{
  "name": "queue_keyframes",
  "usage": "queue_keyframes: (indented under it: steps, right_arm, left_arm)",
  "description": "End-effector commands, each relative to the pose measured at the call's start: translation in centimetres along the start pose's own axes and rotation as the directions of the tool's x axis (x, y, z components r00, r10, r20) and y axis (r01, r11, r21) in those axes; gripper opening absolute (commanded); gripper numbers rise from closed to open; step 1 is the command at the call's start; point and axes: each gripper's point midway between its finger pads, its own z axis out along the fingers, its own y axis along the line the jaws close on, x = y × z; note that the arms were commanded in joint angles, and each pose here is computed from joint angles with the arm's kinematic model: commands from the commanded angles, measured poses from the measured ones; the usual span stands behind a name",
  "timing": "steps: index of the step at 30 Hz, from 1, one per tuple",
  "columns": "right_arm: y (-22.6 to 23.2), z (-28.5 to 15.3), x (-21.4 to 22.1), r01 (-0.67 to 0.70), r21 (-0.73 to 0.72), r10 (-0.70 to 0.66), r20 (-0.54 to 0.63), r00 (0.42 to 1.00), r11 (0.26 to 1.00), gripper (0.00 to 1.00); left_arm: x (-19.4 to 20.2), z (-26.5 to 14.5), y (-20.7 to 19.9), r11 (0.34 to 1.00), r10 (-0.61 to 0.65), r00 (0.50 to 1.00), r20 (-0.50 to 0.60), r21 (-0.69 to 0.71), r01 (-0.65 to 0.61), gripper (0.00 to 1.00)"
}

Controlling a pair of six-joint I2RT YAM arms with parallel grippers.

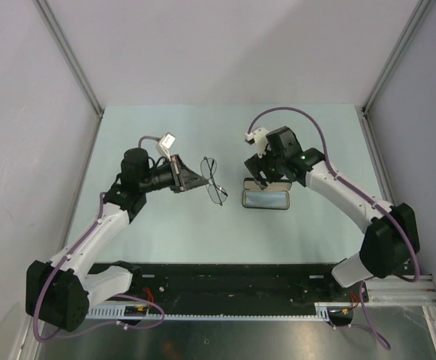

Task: Organize the sunglasses
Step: Close the right temple of the sunglasses at the center of the board, then rotate the opened sunglasses case at the center of the board.

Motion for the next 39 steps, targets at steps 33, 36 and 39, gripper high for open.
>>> queue_keyframes:
  steps: [33, 36, 39]
  right_arm:
    - [-1.3, 8.3, 3.1, 0.305, -0.203, -0.343, -0.193, 0.919, 0.931, 0.53]
    - [-0.9, 8.2, 3.4, 0.287, -0.235, -0.337, -0.212, 0.917, 0.929, 0.51]
    - [-0.6, 8.1, 3.6, 0.277, -0.25, -0.333, -0.223, 0.916, 0.928, 0.5]
  left_arm:
    - [2.0, 0.2, 4.4, 0.994, -0.042, 0.997, -0.06, -0.099, 0.036, 0.0]
    - [2.2, 0.2, 4.5, 0.995, -0.041, 0.997, -0.065, -0.098, 0.034, 0.01]
    - [2.3, 0.2, 4.5, 0.995, -0.039, 0.997, -0.069, -0.094, 0.033, 0.0]
